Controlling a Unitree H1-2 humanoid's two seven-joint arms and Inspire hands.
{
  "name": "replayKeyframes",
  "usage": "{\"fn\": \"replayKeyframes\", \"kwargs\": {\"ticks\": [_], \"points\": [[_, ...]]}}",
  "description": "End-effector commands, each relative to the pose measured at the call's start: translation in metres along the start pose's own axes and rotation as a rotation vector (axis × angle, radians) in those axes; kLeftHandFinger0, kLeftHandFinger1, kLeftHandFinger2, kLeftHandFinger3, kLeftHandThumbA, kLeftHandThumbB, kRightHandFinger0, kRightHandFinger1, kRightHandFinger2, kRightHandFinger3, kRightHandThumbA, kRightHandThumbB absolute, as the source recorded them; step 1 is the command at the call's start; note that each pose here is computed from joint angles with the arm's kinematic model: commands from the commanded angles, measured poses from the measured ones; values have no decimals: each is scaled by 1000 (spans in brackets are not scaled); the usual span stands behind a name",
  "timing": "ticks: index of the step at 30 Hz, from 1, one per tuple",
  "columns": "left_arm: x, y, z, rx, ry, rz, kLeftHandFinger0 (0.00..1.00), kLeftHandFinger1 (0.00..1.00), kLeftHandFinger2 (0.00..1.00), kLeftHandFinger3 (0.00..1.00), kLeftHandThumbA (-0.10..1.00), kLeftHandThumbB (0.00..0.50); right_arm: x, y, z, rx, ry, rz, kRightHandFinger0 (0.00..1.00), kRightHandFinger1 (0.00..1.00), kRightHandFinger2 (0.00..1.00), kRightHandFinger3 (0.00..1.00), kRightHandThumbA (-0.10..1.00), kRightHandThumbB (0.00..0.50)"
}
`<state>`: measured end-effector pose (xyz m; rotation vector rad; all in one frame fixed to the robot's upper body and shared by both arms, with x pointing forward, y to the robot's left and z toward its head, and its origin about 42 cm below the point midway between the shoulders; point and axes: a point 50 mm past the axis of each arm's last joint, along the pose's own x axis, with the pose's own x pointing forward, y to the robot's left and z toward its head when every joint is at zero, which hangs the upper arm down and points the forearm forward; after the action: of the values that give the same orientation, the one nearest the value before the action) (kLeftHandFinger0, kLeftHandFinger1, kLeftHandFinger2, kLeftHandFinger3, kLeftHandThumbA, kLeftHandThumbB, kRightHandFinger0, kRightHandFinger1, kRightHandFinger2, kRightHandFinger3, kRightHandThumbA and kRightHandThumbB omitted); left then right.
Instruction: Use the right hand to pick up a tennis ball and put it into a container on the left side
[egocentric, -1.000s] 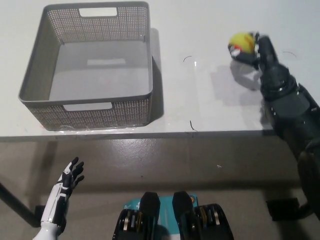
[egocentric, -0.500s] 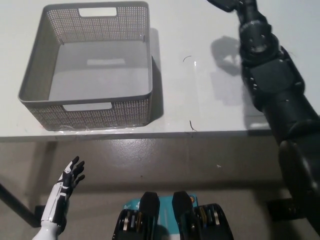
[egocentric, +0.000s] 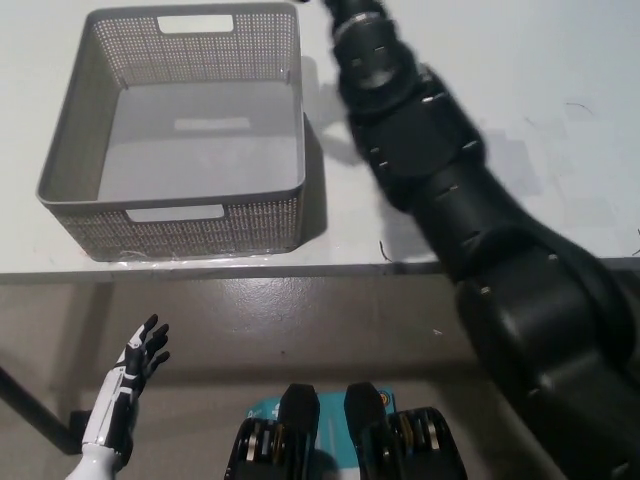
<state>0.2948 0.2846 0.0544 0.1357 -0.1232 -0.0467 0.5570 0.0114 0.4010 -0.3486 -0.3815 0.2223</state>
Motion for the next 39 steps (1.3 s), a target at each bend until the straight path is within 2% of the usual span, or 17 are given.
{"fn": "replayKeyframes", "kwargs": {"ticks": [1, 3, 6, 8, 11, 16, 21, 22, 23, 24, 25, 26, 27, 28, 29, 37, 39], "points": [[1, 8, 7, 40, -45, -8, 1000, 1000, 1000, 1000, 1000, 271, 10, 21, 50, -50, -139, 32, 0, 336, 819, 752, -100, 138], [2, 8, 7, 43, -48, -11, 1000, 1000, 1000, 1000, 1000, 282, 6, 35, 48, -48, -133, 50, 0, 325, 802, 692, -100, 155], [2, 7, 8, 29, -50, -15, 1000, 1000, 1000, 1000, 1000, 286, 3, 50, 45, -71, -99, 81, 0, 295, 737, 750, -100, 158], [3, 7, 8, 37, -51, -15, 1000, 1000, 1000, 1000, 1000, 278, -1, 59, 42, -121, -103, 114, 0, 327, 769, 835, -100, 141], [4, 7, 9, 36, -56, -16, 1000, 1000, 1000, 1000, 1000, 273, -6, 67, 33, -159, -117, 134, 0, 326, 752, 707, -100, 164], [4, 8, 10, 58, -62, -15, 1000, 1000, 1000, 1000, 1000, 253, -14, 76, 13, -183, -57, 155, 0, 319, 709, 752, -100, 175], [6, 9, 12, 44, -53, -21, 1000, 1000, 1000, 1000, 1000, 262, -18, 75, -1, -210, -5, 151, 1, 380, 806, 816, -100, 185], [7, 9, 12, 46, -55, -22, 1000, 1000, 1000, 1000, 1000, 259, -18, 75, -1, -216, 2, 141, 12, 386, 767, 787, -100, 200], [8, 10, 13, 49, -59, -25, 1000, 1000, 1000, 1000, 1000, 258, -17, 74, -2, -238, 16, 140, 91, 478, 878, 933, 1, 243], [8, 10, 13, 49, -60, -25, 1000, 1000, 1000, 1000, 1000, 258, -17, 74, -3, -247, 22, 141, 130, 457, 771, 857, 109, 247], [8, 10, 12, 51, -61, -30, 1000, 1000, 1000, 1000, 1000, 261, -17, 73, -4, -264, 26, 166, 287, 561, 753, 907, 317, 305], [8, 10, 12, 54, -62, -32, 1000, 1000, 1000, 1000, 1000, 259, -16, 72, -5, -315, 38, 223, 871, 1000, 1000, 1000, 580, 405], [8, 10, 13, 56, -61, -32, 1000, 1000, 1000, 1000, 1000, 259, -15, 71, -6, -349, 44, 254, 979, 1000, 1000, 1000, 607, 414], [8, 9, 13, 57, -59, -32, 1000, 1000, 1000, 1000, 1000, 257, -15, 71, -7, -375, 37, 264, 1000, 1000, 1000, 1000, 664, 445], [8, 9, 13, 54, -60, -32, 1000, 1000, 1000, 1000, 1000, 256, -16, 70, -8, -395, 37, 270, 1000, 1000, 1000, 1000, 738, 447], [14, 8, 17, 59, -71, -42, 1000, 1000, 1000, 1000, 1000, 279, -12, 61, -7, -437, 46, 287, 1000, 1000, 1000, 1000, 975, 497], [15, 8, 18, 61, -72, -47, 1000, 1000, 1000, 1000, 1000, 280, -10, 57, -7, -433, 45, 287, 1000, 1000, 1000, 1000, 1000, 499]]}}
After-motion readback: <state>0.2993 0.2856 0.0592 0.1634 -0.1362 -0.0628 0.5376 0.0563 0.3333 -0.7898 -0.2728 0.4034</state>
